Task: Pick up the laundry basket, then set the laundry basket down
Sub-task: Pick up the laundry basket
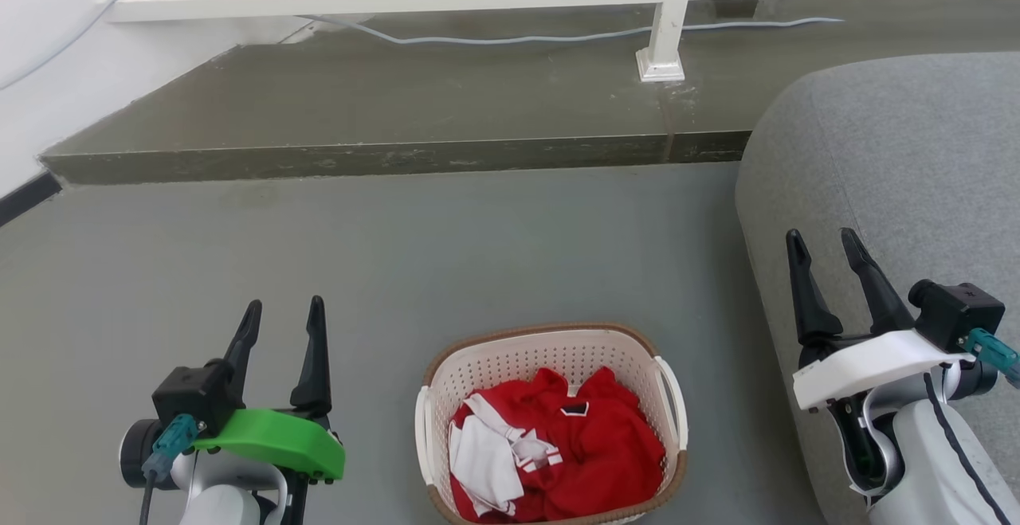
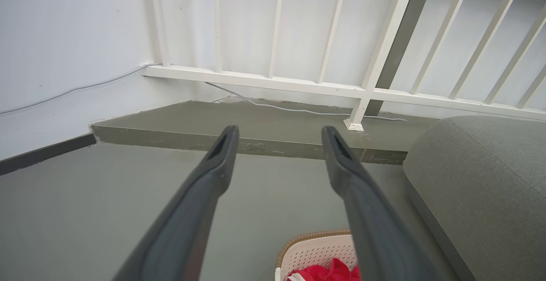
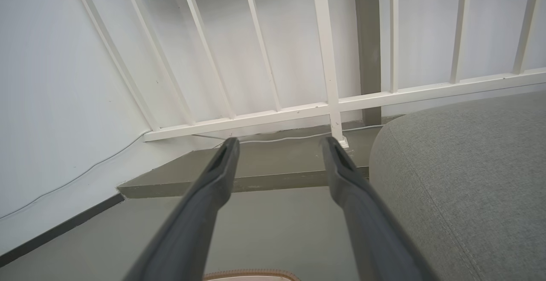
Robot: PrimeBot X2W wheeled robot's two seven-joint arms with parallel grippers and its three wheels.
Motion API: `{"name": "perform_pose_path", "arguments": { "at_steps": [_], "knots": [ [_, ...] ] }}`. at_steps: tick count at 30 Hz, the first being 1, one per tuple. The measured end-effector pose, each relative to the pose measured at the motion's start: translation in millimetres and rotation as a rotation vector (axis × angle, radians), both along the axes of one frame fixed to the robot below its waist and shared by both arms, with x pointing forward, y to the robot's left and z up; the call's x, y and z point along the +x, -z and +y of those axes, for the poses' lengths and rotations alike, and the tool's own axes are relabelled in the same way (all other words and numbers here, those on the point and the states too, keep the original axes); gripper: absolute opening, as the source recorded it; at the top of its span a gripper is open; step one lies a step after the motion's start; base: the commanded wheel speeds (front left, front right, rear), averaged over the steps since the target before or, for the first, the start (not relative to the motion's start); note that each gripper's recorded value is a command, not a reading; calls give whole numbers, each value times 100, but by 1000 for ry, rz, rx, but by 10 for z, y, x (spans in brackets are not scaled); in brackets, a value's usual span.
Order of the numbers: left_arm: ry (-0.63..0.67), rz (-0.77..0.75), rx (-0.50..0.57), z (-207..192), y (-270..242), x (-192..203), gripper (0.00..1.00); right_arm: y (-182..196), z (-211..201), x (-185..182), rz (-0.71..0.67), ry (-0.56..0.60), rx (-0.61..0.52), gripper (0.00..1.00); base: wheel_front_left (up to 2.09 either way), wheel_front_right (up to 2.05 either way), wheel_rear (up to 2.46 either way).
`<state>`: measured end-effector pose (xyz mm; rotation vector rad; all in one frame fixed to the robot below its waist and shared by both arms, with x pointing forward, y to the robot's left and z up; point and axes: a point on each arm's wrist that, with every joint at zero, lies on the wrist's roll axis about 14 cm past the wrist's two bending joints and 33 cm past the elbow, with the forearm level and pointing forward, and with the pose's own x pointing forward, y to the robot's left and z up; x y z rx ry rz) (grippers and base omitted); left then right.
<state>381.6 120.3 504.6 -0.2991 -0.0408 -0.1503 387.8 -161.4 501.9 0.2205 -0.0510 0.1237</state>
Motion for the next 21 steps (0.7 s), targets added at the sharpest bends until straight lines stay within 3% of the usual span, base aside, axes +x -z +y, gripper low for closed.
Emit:
{"name": "perform_pose_path", "arguments": {
  "at_steps": [21],
  "knots": [
    [30,92,-12,-87,339,125,100,370,-16,76,105,0,-2,100,0,0,0]
  ]
}}
